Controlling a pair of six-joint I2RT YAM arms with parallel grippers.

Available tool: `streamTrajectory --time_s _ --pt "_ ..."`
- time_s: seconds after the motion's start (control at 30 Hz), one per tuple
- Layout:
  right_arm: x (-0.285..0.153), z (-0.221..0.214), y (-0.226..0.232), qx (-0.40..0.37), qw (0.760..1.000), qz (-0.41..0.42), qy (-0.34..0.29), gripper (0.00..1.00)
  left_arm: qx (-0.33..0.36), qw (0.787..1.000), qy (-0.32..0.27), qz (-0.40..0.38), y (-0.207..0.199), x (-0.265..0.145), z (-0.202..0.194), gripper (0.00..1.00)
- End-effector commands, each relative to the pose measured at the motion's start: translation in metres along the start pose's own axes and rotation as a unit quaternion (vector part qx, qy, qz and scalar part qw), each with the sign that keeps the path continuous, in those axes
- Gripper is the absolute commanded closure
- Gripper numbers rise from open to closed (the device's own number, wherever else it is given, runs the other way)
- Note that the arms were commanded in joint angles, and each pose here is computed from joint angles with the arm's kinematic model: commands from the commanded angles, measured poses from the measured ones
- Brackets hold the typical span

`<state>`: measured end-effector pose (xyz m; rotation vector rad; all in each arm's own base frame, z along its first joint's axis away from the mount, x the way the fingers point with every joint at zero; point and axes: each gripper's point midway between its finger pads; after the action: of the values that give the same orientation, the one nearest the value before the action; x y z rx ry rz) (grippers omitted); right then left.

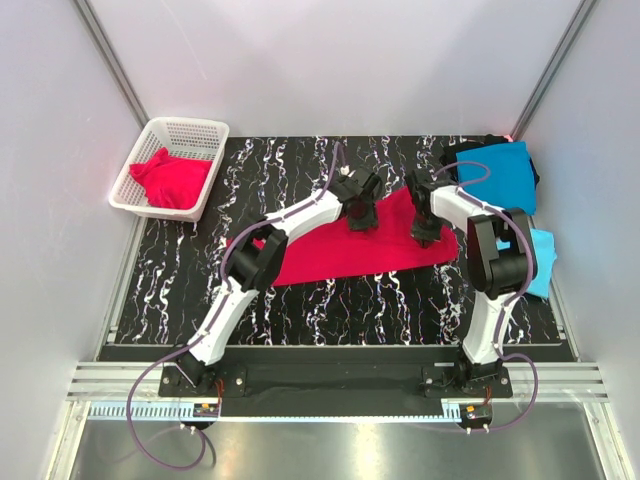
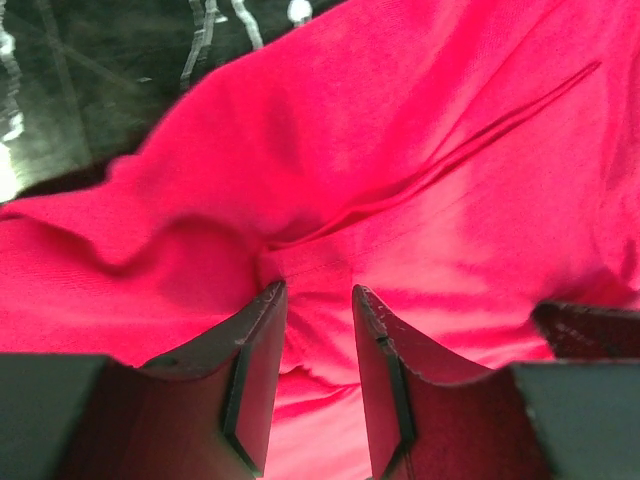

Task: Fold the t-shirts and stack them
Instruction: Fold the tshirt

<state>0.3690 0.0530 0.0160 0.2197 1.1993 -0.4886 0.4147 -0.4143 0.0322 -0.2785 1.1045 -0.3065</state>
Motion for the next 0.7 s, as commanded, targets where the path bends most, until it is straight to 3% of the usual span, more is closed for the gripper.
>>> streamTrajectory --time_s 0.0,0.13,0.37,0.53,0.67 --pt "0.007 0.017 -0.029 0.000 0.996 -0.083 -0.018 0.88 -0.030 0.997 0.001 0.069 0.039 -0.001 0.009 0.61" --pt "0.007 0.023 -0.024 -0.003 0.997 -0.078 -0.018 0.89 -0.033 0.996 0.002 0.085 0.056 -0.004 0.016 0.62" --pt "-0.008 0.040 -0.001 -0.010 0.999 -0.018 -0.031 0.91 0.008 0.999 -0.026 0.040 0.032 -0.027 0.040 0.62" --pt "-0.040 0.064 0.017 -0.003 0.997 0.040 -0.061 0.90 0.043 0.993 -0.099 0.052 0.030 -0.085 0.079 0.62" --pt "-0.068 0.075 0.023 -0.003 0.994 0.073 -0.084 0.88 0.048 0.989 -0.112 0.083 0.057 -0.122 0.076 0.61"
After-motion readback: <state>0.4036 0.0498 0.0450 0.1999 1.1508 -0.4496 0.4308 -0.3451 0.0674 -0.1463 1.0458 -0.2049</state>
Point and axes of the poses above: each gripper's point midway between its finger pads, its own x axis out along the fingers, its own y axis along the line the jaws close on, z = x × y, and after that the axes turned 5 degrees about x, right-handed
